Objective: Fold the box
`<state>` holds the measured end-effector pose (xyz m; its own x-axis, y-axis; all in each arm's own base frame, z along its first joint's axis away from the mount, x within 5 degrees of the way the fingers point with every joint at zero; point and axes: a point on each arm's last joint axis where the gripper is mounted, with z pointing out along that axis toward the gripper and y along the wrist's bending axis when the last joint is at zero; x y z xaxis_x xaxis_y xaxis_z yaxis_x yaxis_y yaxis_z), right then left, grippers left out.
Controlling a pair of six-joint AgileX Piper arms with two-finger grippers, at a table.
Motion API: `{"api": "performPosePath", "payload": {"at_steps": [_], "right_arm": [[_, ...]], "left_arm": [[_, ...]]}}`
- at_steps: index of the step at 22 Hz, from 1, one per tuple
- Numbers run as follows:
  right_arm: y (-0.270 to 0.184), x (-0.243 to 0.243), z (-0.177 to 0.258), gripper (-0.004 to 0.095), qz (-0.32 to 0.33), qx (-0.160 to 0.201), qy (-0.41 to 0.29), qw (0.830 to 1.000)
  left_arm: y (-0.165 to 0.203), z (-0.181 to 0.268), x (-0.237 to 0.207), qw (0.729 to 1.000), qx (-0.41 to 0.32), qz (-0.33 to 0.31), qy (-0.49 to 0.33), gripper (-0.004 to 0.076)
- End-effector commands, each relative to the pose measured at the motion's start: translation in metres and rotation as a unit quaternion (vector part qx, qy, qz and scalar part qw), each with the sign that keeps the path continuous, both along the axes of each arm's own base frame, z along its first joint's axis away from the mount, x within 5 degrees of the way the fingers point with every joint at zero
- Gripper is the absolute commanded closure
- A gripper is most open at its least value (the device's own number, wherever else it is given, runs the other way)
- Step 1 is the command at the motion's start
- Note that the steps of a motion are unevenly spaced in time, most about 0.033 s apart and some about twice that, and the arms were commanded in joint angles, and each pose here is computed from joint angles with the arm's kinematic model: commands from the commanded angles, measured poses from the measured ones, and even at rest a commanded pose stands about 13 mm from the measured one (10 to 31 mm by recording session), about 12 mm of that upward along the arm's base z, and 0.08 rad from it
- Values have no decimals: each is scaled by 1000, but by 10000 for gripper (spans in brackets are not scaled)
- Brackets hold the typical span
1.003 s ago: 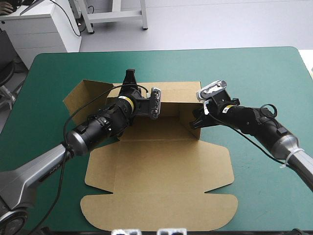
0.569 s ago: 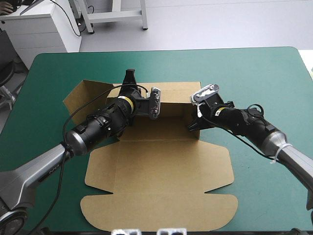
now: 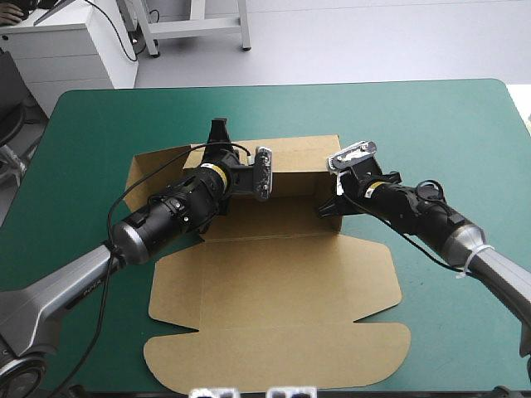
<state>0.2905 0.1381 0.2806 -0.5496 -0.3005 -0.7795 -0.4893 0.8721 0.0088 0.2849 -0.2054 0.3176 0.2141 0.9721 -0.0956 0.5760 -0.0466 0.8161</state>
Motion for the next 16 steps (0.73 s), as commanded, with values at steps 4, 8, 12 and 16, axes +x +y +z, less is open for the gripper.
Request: {"api": "performPosePath", "payload": {"at_steps": [4,8,12,16], "right_arm": [[6,-2,13,920,-7,34,-23,999],[6,1,17,920,-19,51,-42,998],[6,5,16,920,-30,63,-50,996],[9,11,7,920,-35,61,-45,996]], "left_arm": [[-7,-1,-19,999,-3,21,46,413],[-14,3,-30,999,-9,14,49,302],[-6,28,-45,998,-49,16,29,302],[4,46,-55,997,-78,16,16,302]]}}
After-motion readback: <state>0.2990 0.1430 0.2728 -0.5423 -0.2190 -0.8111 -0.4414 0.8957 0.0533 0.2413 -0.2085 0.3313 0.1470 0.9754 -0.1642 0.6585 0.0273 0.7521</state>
